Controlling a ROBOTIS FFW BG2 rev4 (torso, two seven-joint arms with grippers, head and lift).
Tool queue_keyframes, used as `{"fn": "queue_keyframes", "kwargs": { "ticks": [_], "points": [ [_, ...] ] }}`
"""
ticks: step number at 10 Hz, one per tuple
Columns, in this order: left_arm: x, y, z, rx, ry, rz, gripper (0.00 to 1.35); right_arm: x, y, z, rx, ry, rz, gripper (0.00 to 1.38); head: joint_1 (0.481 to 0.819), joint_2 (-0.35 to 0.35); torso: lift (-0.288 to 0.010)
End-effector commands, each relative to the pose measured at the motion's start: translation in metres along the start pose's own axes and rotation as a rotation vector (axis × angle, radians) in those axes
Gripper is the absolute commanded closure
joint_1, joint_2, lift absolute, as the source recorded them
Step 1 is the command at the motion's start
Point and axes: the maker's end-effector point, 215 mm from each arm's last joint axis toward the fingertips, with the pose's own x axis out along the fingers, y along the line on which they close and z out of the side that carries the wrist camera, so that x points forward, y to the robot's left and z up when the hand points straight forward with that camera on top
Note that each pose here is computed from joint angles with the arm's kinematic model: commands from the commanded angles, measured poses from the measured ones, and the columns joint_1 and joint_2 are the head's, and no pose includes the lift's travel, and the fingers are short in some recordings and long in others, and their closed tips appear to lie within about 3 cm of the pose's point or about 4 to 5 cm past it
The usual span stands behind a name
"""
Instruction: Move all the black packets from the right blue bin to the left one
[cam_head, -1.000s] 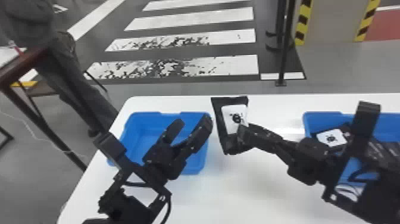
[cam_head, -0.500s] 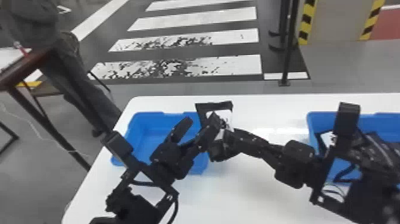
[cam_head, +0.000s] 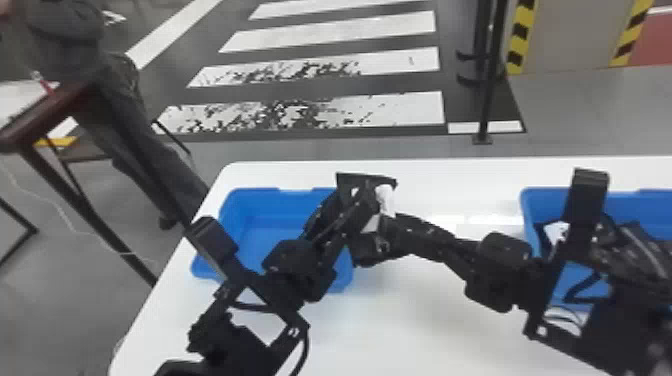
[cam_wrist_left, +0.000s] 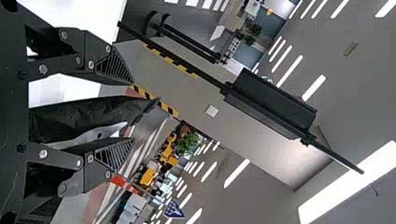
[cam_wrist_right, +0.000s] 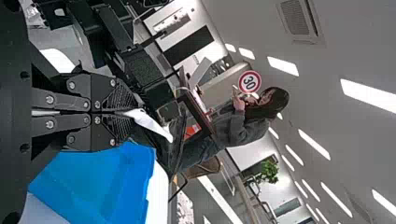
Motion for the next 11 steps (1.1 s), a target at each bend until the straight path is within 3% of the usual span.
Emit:
{"fn": "queue_keyframes", "kwargs": {
  "ticks": [1,3,4,5,6,7,8,11],
  "points": [
    [0.001,-0.002,0.005,0.018,-0.018,0.002,1.21,0.001,-0.002,0.004,-0.005,-0.009,-0.001,1.12,0.695,0.24,-0.14],
    [-0.001,0.0,0.018,0.049,-0.06,0.011,1.21,0.003,-0.005,0.011,-0.009,-0.029,-0.005,1.12,0.695,0.24,-0.14],
    [-0.003,0.001,0.024,0.056,-0.082,0.019,1.21,0.002,-0.007,0.013,0.006,-0.041,-0.006,1.06,0.695,0.241,-0.14],
    [-0.004,0.005,0.03,0.061,-0.1,0.031,1.21,0.0,-0.011,0.016,0.03,-0.073,-0.006,0.9,0.695,0.244,-0.14],
    [-0.007,0.018,0.042,0.106,-0.126,0.078,1.21,-0.005,-0.016,0.02,0.021,-0.09,-0.022,0.43,0.695,0.247,-0.14],
    [-0.014,0.046,0.057,0.225,-0.163,0.189,1.21,-0.014,-0.023,0.03,0.0,-0.127,-0.047,0.04,0.695,0.254,-0.14],
    [-0.024,0.082,0.067,0.39,-0.169,0.317,1.21,-0.026,-0.033,0.034,-0.008,-0.149,-0.082,0.05,0.695,0.272,-0.14],
    [-0.029,0.166,0.048,0.682,-0.122,0.542,1.21,-0.045,-0.045,0.045,-0.027,-0.174,-0.133,0.11,0.695,0.314,-0.14]
  ]
}}
